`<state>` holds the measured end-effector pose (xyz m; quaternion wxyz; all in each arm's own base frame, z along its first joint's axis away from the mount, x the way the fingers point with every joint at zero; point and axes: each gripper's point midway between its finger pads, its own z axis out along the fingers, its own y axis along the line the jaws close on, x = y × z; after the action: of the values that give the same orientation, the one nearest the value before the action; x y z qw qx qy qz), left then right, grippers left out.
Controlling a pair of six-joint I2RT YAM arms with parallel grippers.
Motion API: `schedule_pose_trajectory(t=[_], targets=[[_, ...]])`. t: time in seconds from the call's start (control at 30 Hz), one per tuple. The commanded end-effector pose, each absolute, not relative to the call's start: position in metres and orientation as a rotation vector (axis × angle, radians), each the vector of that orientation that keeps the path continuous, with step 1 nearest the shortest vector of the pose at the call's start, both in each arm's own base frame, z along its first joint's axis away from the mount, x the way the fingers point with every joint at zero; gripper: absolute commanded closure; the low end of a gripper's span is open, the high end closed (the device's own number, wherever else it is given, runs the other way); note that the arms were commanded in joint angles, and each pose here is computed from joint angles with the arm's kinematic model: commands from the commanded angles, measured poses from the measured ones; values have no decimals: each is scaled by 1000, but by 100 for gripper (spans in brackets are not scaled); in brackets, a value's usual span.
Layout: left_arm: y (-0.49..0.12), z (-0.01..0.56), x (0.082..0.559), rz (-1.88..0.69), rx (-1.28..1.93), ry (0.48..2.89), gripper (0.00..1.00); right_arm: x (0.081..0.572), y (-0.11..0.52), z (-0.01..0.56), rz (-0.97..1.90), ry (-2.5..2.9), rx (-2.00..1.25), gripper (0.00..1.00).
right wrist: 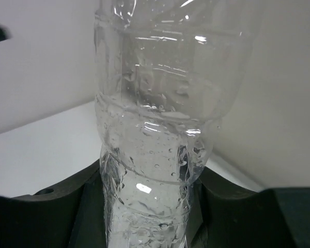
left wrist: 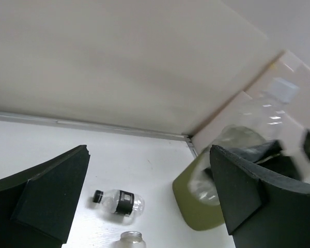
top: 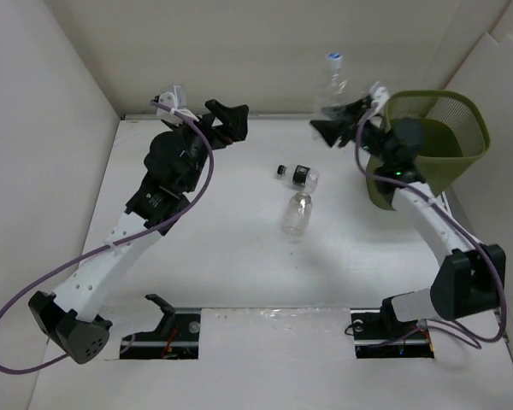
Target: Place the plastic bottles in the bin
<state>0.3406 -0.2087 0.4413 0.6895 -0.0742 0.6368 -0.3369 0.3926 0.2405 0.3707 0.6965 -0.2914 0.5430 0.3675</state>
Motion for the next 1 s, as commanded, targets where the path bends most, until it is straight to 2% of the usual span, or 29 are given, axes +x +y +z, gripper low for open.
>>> schedule_pose_trajectory(t=[0.0, 0.03, 0.17, 0.23, 0.4, 0.47, 0.53, 0.57, 0.73, 0.97], targets=[[-189, 423, 352, -612, -283, 1536, 0, 399, 150, 432, 519, 1212, -629, 100], [-191, 415, 355, -599, -279, 1561, 0, 399, 129, 451, 452, 1192, -612, 100], [-219, 377, 356, -649, -147, 1662, 0, 402, 40, 465, 264, 1240, -504, 100], [-234, 363, 358, -687, -92, 1705, 0, 400, -11, 462, 168, 1297, -411, 100], [-263, 325, 354, -674, 23, 1842, 0, 391, -80, 447, 57, 1362, -274, 94], [-276, 309, 349, -659, 72, 1899, 0, 388, -99, 441, 23, 1383, -229, 67], [-281, 297, 349, -632, 93, 1936, 0, 389, -106, 428, 30, 1414, -190, 25], [-281, 299, 349, -632, 93, 1936, 0, 388, -106, 426, 36, 1424, -184, 0], [-293, 272, 350, -625, 142, 2035, 0, 380, -102, 435, 22, 1413, -181, 0], [-324, 214, 349, -545, 243, 2212, 0, 344, -49, 464, 0, 1397, -302, 0]])
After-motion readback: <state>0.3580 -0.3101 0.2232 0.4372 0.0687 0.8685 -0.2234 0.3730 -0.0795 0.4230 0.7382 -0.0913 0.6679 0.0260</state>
